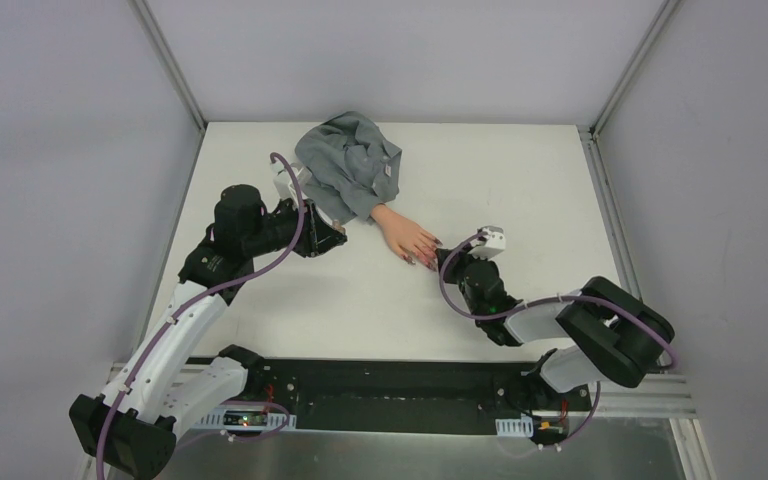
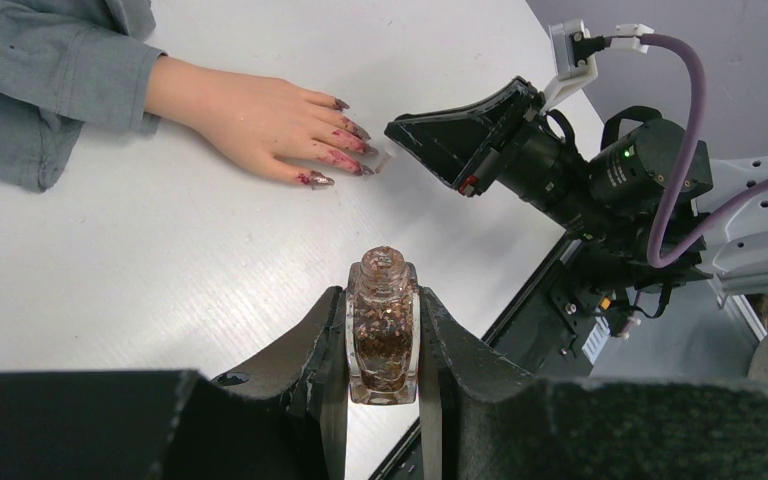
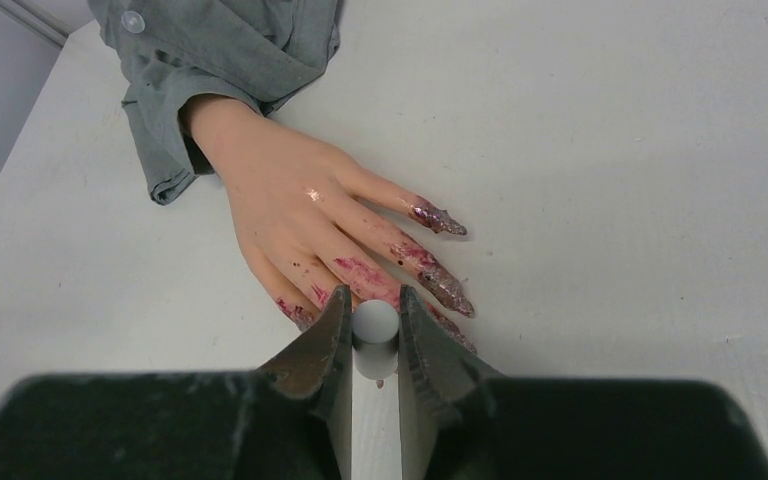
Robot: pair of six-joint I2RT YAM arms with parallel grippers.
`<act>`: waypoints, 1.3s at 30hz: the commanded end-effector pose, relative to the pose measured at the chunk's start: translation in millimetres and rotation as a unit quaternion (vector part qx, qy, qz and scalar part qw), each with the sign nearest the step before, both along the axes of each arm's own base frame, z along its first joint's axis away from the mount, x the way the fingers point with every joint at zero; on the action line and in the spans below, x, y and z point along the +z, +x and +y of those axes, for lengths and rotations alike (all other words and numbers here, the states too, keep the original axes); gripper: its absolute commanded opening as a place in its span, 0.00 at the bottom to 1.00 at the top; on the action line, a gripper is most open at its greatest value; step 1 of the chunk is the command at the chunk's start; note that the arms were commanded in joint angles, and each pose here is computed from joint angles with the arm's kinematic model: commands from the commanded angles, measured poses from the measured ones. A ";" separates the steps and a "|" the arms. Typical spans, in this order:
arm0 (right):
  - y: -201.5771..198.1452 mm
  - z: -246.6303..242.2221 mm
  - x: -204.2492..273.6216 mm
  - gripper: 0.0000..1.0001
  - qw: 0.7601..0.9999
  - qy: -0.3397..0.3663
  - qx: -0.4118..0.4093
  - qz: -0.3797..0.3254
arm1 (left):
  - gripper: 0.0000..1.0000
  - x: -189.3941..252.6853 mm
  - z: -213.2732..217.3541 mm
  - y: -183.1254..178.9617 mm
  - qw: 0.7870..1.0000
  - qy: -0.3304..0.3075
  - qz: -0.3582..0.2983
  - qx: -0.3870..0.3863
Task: Paint the nails
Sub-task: Paint the nail polish on the nail.
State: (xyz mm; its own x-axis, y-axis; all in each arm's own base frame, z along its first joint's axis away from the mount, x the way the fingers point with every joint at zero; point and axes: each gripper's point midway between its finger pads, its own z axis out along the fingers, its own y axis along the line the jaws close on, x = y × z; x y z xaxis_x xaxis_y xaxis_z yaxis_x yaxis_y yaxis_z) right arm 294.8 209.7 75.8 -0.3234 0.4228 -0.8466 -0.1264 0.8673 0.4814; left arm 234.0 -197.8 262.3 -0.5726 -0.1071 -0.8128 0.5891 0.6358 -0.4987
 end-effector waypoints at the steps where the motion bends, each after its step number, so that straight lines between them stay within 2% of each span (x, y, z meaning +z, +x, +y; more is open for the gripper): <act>1: 13.3 9.2 24.1 0.00 0.999 0.028 -0.001 -0.034 | 0.00 13.5 2.0 4.4 1.000 0.000 -0.029 0.005; 39: 22.3 7.9 2.5 0.00 1.000 0.014 -0.011 -0.023 | 0.00 10.6 0.9 5.5 1.000 0.002 -0.023 0.003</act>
State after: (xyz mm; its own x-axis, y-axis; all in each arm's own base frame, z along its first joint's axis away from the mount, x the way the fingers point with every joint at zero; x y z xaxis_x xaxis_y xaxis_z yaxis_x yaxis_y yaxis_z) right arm 307.2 209.9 60.4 -0.3222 0.4109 -0.8528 -0.1060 0.8796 0.4638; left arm 234.3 -197.8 260.4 -0.5784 -0.1043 -0.8090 0.5854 0.6376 -0.5007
